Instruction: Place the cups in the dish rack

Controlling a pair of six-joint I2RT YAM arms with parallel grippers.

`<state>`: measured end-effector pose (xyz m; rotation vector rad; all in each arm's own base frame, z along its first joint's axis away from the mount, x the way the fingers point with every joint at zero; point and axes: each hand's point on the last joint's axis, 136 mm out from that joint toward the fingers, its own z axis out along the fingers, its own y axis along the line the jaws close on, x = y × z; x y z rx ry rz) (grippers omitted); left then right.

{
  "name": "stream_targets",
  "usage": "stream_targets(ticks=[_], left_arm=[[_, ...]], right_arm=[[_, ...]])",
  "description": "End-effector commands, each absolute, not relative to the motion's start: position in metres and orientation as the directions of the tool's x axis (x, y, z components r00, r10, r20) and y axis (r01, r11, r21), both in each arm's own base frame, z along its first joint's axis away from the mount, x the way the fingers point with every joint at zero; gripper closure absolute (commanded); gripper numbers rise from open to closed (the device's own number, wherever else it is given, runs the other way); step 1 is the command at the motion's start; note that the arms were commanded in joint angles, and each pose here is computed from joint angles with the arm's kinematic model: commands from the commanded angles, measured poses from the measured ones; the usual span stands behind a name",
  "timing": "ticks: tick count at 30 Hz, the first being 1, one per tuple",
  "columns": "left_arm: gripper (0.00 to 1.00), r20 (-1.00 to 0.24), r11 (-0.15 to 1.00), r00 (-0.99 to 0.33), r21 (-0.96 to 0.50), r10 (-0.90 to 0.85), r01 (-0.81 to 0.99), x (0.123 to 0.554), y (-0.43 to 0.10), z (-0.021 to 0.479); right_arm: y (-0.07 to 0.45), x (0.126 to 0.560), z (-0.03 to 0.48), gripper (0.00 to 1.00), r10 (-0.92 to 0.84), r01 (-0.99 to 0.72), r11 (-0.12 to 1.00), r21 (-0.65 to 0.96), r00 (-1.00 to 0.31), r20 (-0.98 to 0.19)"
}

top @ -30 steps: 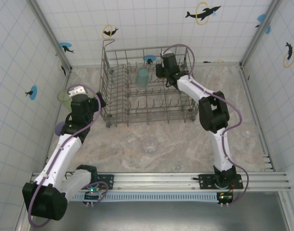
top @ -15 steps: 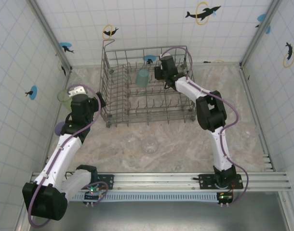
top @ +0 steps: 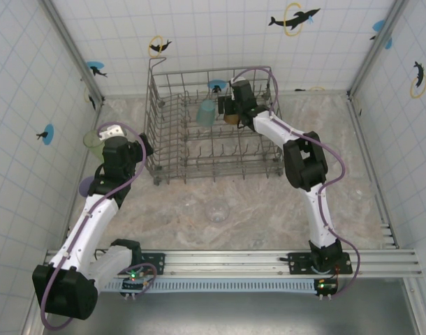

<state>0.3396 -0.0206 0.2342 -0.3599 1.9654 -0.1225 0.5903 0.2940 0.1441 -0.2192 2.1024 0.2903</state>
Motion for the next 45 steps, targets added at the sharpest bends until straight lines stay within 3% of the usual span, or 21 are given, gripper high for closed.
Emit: stream_targets(ticks=[1,9,14,29,40,45], left_arm=[[0.03,-0.842,0.945,-0.467,-0.14,-0.27,-0.294,0.324,0.0,0.198],[0.02,-0.842,0.947,-0.453,-0.192,-0.294,-0.258,0.337,-0.011,0.214],[0.03,-0.84,0.946,-0.454,-0.193,-0.297,-0.261,0.345,-0.012,0.231],[0.02,-0.861,0.899,-0.319,-0.292,-0.395,-0.325,0.354,-0.003,0.303],[0.03,-0.87,0.774,-0.217,-0.248,-0.443,-0.583,0.305,0.048,0.303],[0.02,-0.877,0.732,-0.249,-0.155,-0.411,-0.663,0.284,0.065,0.301]], right_arm=[[0.292,0.584,0.185,0.0,0.006,-0.277,0.946,0.17,-0.508,-0.861],[0.285,0.557,0.245,0.0,0.036,-0.323,0.922,0.215,-0.479,-0.877],[0.275,0.524,0.257,0.0,0.042,-0.358,0.905,0.232,-0.466,-0.884],[0.253,0.422,0.209,0.0,0.012,-0.415,0.853,0.317,-0.592,-0.806],[0.237,0.369,0.193,0.0,0.041,-0.406,0.839,0.363,-0.618,-0.785],[0.243,0.353,0.197,0.0,0.088,-0.417,0.792,0.446,-0.645,-0.759]])
